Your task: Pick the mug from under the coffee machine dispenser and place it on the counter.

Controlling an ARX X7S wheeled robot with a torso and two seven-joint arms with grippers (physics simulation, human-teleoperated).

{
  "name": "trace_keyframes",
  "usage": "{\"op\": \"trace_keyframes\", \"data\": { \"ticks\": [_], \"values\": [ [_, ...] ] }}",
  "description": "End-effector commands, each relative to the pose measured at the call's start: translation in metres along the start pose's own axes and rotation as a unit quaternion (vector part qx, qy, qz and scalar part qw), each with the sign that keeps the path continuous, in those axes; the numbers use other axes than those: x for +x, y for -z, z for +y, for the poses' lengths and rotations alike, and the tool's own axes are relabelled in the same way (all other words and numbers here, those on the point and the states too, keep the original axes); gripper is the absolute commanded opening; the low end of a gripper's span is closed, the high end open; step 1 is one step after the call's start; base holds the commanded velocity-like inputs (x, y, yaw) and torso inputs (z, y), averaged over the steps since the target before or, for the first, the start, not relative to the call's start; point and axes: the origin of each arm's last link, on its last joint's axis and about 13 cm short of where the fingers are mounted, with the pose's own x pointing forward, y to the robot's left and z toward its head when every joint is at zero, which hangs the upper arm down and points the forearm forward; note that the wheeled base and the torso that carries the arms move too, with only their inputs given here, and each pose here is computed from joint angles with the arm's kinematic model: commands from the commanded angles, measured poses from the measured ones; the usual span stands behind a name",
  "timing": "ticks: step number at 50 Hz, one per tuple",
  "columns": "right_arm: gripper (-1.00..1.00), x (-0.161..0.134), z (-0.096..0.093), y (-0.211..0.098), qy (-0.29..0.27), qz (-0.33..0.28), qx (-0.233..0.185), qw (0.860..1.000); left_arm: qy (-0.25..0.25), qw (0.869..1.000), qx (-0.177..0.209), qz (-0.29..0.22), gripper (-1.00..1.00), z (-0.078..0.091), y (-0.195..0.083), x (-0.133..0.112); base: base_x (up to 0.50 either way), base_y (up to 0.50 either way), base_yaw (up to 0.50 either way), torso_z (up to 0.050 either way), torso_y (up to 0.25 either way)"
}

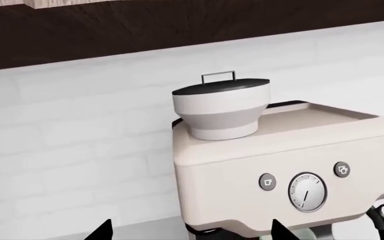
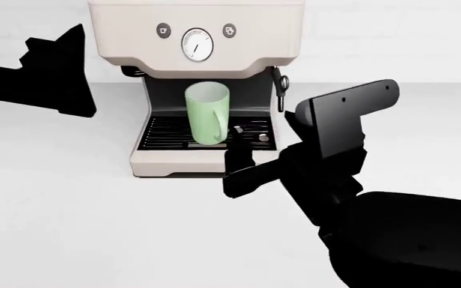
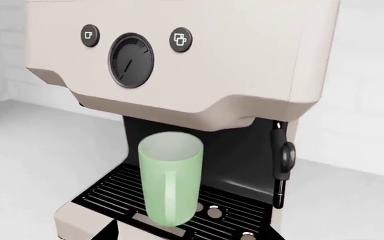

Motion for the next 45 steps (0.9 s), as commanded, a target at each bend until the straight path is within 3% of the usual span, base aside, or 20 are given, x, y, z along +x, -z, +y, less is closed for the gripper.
{"op": "trace_keyframes", "data": {
  "ticks": [1, 45],
  "values": [
    [1.00, 0.018, 0.000, 0.007, 0.005, 0.008, 0.004, 1.000, 0.000, 1.000, 0.001, 0.001, 1.00, 0.000, 0.001, 0.001, 0.00, 0.00, 0.00, 0.000, 0.000],
    [1.00, 0.067, 0.006, 0.027, 0.005, 0.050, 0.006, 0.999, -0.004, 1.000, 0.000, 0.005, 1.00, 0.003, 0.006, 0.004, 0.00, 0.00, 0.00, 0.000, 0.000]
  ]
}}
